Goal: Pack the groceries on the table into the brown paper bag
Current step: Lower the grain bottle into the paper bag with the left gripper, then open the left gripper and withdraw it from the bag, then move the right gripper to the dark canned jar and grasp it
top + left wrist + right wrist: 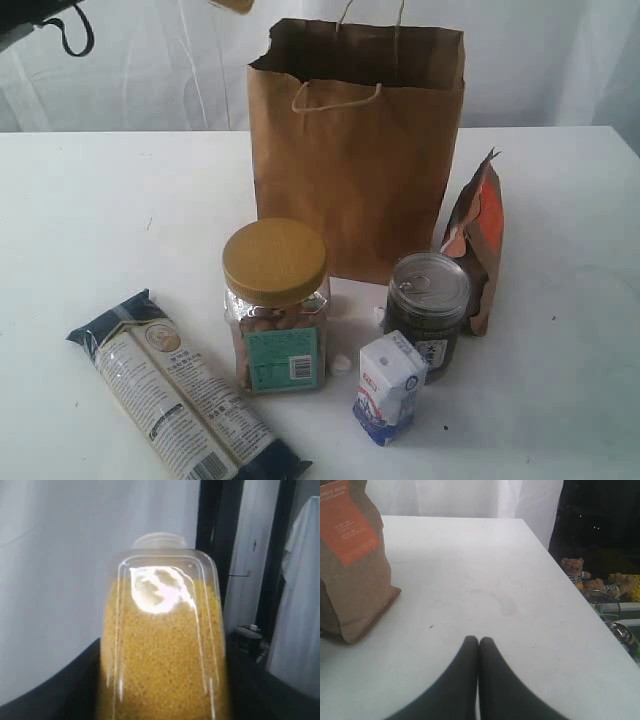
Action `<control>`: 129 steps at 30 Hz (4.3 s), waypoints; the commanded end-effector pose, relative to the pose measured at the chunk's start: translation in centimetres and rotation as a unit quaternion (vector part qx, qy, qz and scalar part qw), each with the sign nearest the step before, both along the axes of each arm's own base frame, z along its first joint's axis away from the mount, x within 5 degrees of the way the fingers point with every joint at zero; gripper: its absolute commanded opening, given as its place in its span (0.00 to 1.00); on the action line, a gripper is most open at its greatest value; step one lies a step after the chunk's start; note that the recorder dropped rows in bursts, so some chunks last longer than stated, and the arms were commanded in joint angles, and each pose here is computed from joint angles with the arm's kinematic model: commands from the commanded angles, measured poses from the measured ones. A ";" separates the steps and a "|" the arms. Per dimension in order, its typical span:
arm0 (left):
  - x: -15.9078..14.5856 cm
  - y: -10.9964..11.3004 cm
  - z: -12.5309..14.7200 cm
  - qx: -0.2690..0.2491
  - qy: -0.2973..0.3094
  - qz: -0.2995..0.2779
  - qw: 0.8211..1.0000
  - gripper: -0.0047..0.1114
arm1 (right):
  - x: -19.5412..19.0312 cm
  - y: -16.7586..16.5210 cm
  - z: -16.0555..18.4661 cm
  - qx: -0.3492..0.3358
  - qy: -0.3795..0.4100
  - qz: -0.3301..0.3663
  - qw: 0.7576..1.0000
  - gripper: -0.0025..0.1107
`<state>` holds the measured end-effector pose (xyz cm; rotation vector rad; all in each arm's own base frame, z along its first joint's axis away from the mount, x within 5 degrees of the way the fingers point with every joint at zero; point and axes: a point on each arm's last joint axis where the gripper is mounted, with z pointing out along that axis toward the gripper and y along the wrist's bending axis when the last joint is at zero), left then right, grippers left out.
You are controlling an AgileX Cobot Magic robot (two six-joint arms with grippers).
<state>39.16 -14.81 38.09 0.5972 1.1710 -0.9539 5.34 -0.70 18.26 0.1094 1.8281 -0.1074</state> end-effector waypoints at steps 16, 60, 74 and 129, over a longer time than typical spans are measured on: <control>-1.9 -6.3 -1.6 0.048 -0.099 -0.063 0.992 0.04 | 0.0 0.0 0.0 0.000 -0.006 -0.001 1.000 0.02; -3.1 -6.3 -2.8 0.198 -0.180 -0.101 0.958 0.42 | 0.0 0.0 0.0 0.000 -0.006 -0.001 1.000 0.02; -3.4 2.4 0.8 0.250 -0.055 -0.047 0.966 0.04 | 0.0 0.0 0.0 0.000 -0.006 -0.001 1.000 0.02; -29.3 17.3 -14.9 0.015 0.273 0.583 0.765 0.04 | 14.5 -2.2 15.4 -0.127 -0.007 0.027 0.992 0.02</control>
